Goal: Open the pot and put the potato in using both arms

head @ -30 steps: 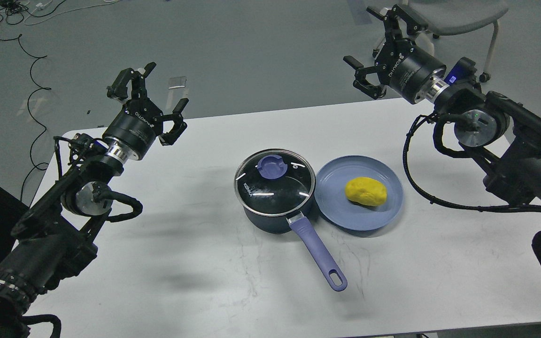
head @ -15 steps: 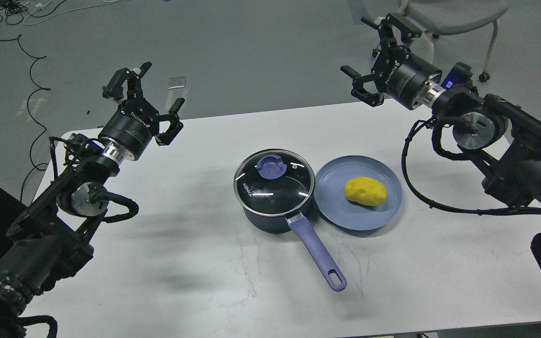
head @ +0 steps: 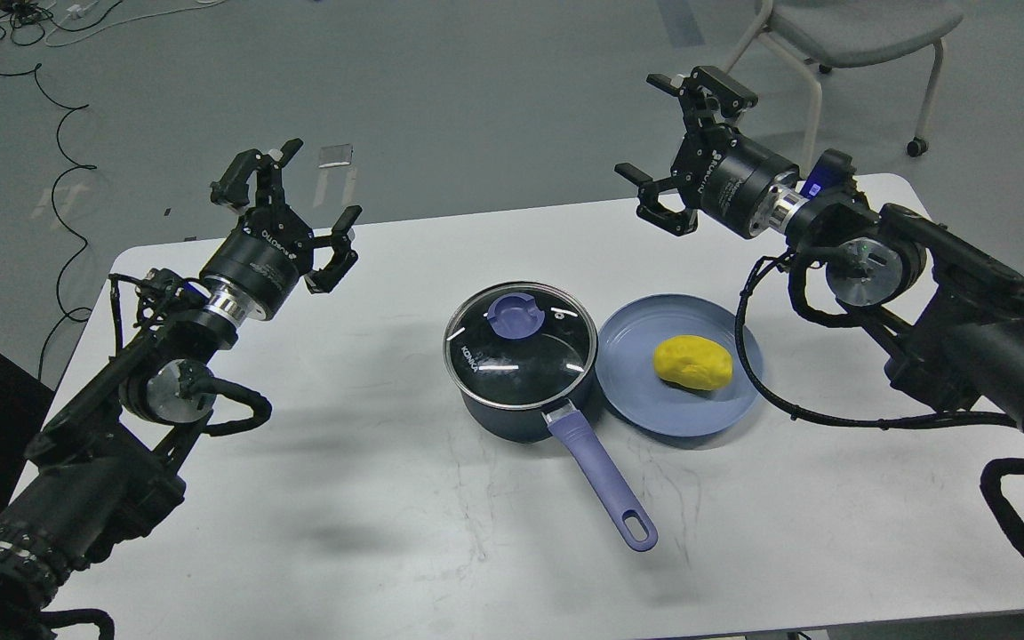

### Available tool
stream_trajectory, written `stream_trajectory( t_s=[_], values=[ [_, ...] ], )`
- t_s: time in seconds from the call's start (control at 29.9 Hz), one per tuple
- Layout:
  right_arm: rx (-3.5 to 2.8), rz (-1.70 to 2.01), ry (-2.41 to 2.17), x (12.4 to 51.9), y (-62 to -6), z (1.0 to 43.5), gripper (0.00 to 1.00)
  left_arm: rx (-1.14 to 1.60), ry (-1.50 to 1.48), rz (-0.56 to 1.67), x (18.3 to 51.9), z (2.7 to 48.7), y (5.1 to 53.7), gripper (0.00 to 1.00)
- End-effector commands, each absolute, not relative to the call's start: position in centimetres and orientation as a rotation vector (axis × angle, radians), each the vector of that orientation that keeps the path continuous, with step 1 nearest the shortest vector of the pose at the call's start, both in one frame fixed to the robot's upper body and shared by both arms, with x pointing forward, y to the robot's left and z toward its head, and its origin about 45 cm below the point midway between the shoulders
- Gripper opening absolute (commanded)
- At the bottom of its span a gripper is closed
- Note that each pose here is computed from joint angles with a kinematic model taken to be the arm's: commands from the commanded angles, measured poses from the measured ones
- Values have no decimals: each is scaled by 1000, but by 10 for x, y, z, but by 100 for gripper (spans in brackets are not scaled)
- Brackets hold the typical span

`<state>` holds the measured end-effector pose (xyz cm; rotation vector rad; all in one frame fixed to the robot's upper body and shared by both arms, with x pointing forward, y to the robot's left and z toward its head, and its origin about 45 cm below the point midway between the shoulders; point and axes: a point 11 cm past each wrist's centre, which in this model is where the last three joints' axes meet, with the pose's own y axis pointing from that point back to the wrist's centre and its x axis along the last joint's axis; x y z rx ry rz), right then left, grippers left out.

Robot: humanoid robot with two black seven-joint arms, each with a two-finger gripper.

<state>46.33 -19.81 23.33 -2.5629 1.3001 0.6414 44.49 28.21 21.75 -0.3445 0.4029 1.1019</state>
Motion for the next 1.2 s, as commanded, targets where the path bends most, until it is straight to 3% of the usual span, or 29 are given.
stream_trajectory(
  t_s=[0.0,0.47,0.8,0.94,1.17],
  values=[
    [-2562,649,1303,462,-198,231,100,-341,405,1100,445,217,282,99],
    [-2559,617,1349,465,-220,235,100,-295,240,1080,446,266,303,99],
    [-2526,620,1429,465,-244,227,100,70,-546,984,422,298,270,99],
    [-2517,606,1472,466,-259,228,100,101,-709,908,406,309,246,98],
    [-2493,590,1549,466,-284,227,100,256,-1125,771,375,269,207,98]
  ],
)
